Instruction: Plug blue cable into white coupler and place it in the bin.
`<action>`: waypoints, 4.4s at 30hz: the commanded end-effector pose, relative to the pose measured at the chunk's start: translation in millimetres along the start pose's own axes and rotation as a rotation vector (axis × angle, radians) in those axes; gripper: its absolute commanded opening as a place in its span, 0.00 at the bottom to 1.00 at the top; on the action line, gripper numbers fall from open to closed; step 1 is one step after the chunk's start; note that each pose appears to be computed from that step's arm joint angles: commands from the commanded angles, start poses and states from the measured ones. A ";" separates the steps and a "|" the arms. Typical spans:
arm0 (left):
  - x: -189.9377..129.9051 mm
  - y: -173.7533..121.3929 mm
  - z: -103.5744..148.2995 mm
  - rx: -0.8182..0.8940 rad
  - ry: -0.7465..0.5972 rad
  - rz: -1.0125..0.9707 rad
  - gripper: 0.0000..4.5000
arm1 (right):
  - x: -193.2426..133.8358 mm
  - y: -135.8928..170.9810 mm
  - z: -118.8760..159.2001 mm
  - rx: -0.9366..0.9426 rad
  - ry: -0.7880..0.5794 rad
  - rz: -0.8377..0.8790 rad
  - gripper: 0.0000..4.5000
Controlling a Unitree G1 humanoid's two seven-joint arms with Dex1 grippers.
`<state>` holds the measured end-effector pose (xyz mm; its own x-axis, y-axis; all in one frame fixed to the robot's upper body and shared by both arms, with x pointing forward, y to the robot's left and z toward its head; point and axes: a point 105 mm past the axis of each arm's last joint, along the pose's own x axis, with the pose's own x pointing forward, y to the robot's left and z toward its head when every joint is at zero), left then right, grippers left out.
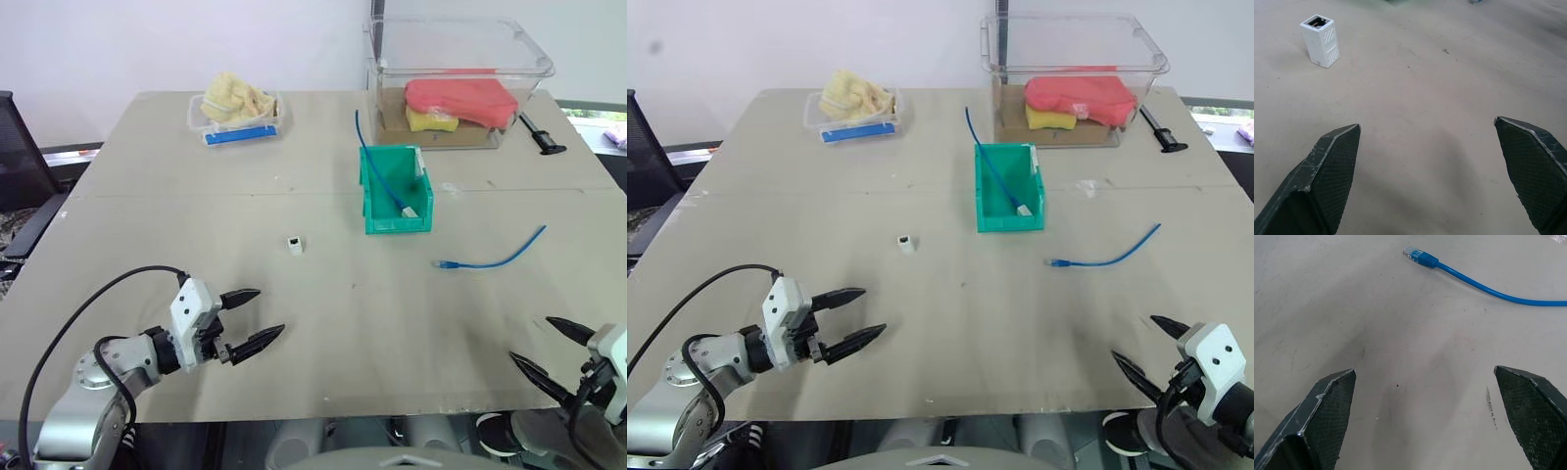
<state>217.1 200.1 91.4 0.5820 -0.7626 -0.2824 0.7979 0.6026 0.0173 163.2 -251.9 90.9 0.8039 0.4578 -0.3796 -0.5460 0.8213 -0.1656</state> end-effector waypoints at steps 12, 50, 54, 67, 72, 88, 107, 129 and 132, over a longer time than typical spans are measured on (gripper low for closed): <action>28.6 -40.7 63.3 0.125 -0.147 -0.283 1.00 | 61.8 -11.7 81.7 -0.182 0.102 0.250 1.00; 69.0 -29.6 42.1 0.233 0.000 -0.314 1.00 | 173.8 57.8 97.1 -0.613 0.098 0.728 0.73; 79.6 -22.3 39.6 0.256 0.043 -0.310 1.00 | 151.3 50.4 121.7 -0.519 -0.113 0.667 0.99; 132.4 -11.9 38.1 0.366 0.140 -0.397 1.00 | 47.5 70.1 87.8 -0.276 -0.311 0.387 0.99; 146.1 -7.7 34.9 0.396 0.161 -0.419 1.00 | 37.0 75.0 76.4 -0.235 -0.273 0.285 0.99; 154.5 -17.1 36.8 0.444 0.097 -0.530 0.02 | 42.4 72.9 81.2 -0.133 -0.264 0.159 1.00; 137.1 -22.3 113.2 0.793 -0.403 -0.275 0.00 | 113.3 69.6 145.4 0.845 -0.445 0.211 0.69; 139.4 -30.0 109.9 0.820 -0.407 -0.310 0.00 | 126.5 76.9 159.5 0.875 -0.434 0.270 0.31; 139.3 -30.2 110.5 0.824 -0.411 -0.313 0.00 | 127.0 78.7 159.2 0.873 -0.427 0.279 0.01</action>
<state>295.5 53.5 149.8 0.2319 -0.9713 -0.0540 0.7246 0.1354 0.6758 262.2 -77.2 164.3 0.7974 0.6021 0.0403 -0.4667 0.5731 0.6736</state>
